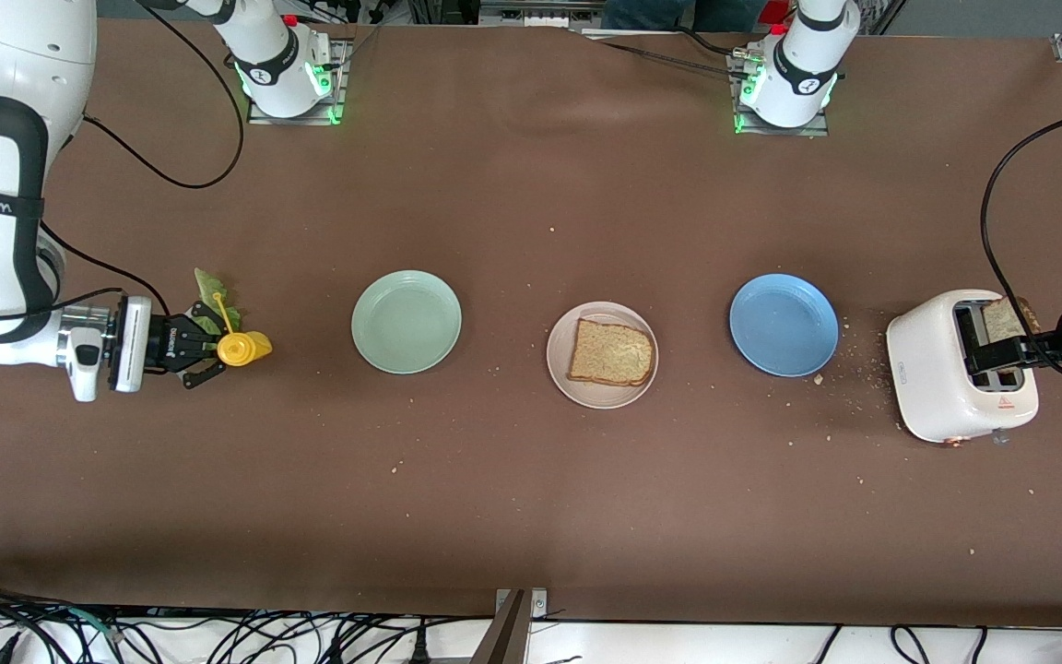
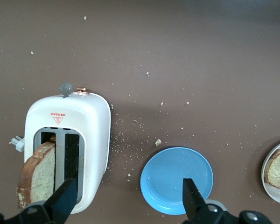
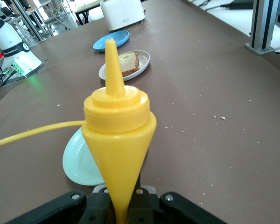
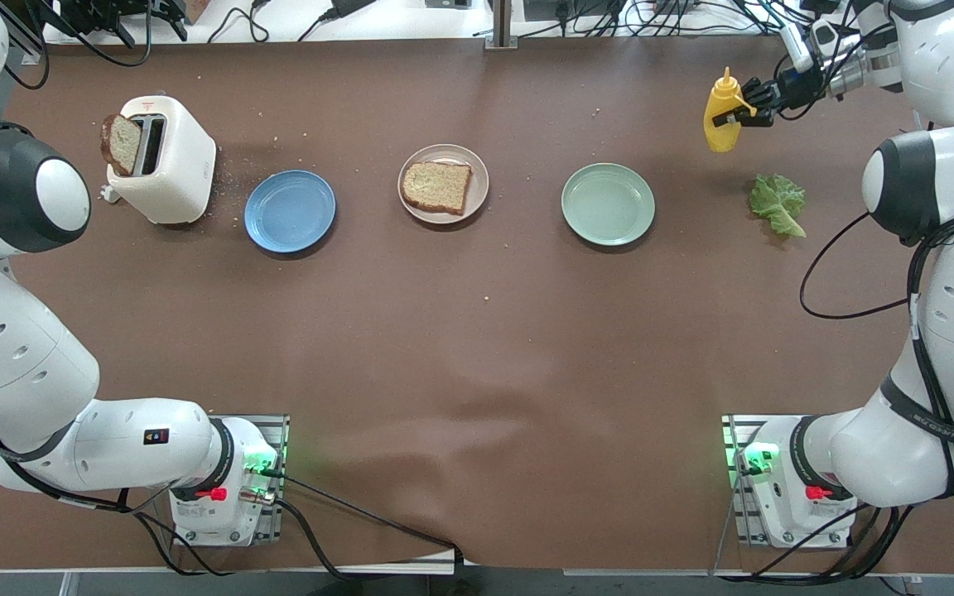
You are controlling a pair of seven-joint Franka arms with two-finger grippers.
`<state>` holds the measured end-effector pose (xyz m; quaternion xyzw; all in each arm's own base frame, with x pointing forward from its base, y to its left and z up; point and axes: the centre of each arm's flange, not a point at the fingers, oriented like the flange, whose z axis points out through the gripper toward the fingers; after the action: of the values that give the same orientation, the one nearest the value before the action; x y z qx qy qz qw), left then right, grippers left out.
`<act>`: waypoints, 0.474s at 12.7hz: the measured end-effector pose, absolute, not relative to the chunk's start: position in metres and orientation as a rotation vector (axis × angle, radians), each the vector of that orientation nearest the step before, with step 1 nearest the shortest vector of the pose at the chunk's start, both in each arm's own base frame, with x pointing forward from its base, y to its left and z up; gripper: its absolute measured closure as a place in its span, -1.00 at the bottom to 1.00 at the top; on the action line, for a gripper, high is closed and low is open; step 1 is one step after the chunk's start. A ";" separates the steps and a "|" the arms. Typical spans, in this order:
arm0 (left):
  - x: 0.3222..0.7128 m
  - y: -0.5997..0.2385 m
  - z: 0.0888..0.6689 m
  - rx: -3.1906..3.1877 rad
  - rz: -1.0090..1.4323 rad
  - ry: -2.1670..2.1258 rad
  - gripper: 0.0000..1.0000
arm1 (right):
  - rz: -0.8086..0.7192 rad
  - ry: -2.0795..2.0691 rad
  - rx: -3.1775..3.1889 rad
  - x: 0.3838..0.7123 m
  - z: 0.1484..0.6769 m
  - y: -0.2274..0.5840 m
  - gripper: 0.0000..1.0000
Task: Make sandwich in beige plate with both arms
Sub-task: 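Carry the yellow bottle back beside the lettuce with the right gripper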
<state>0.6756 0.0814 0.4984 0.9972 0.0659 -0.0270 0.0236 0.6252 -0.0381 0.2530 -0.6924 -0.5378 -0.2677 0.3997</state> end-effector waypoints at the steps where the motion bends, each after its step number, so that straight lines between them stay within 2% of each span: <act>1: 0.676 0.081 0.498 3.087 -0.084 0.204 -1.00 | -0.704 -1.352 -1.730 0.616 0.237 -0.041 0.83; 6: 0.676 0.080 0.498 3.087 -0.084 0.200 -1.00 | -0.818 -1.361 -1.616 0.576 0.179 -0.044 0.83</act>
<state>0.6758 0.0797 0.4984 0.9973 0.0646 -0.0271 0.0236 0.5761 -0.0439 0.1793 -0.6459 -0.5440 -0.3270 0.4243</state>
